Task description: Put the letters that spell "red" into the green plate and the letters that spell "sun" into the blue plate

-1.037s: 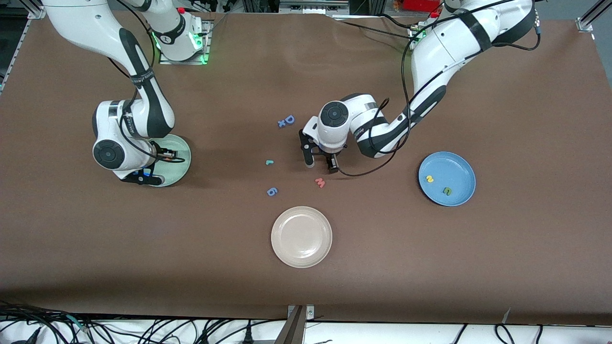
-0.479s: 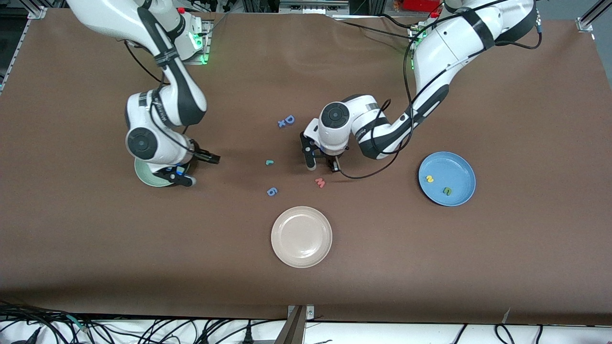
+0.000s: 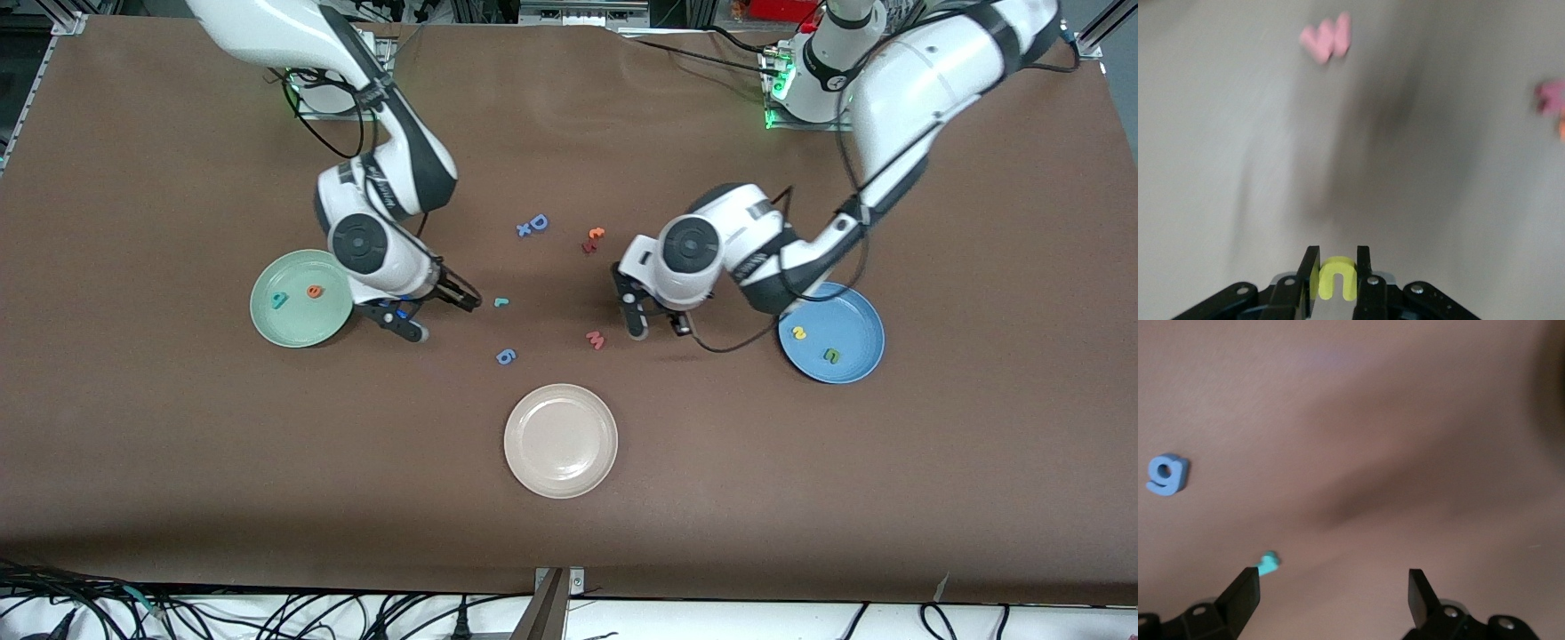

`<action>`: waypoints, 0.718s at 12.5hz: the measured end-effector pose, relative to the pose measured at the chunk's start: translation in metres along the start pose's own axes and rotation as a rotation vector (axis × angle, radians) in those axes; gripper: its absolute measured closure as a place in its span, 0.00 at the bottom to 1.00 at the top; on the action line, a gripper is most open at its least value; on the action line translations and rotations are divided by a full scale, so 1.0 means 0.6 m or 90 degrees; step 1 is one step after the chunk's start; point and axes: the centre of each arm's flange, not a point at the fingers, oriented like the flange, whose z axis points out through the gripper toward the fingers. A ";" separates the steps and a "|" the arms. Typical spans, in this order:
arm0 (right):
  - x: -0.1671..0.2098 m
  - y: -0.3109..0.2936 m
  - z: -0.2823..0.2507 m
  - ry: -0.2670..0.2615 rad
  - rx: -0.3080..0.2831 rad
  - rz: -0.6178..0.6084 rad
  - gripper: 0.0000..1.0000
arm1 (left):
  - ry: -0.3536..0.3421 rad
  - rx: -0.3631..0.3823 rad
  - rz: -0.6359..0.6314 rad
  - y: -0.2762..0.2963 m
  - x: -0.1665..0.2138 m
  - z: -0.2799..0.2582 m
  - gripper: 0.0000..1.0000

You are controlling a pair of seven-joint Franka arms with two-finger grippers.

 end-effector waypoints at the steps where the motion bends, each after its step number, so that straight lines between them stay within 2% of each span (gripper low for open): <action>1: -0.015 -0.017 0.025 0.007 0.008 0.010 0.01 | -0.008 -0.011 0.008 -0.027 -0.036 -0.006 0.74; 6: -0.029 -0.045 0.082 0.021 0.028 0.037 0.04 | -0.029 -0.064 0.010 -0.129 -0.209 0.006 0.74; 9: -0.043 -0.054 0.095 0.017 0.036 0.040 0.05 | -0.031 -0.090 0.004 -0.151 -0.283 0.034 0.74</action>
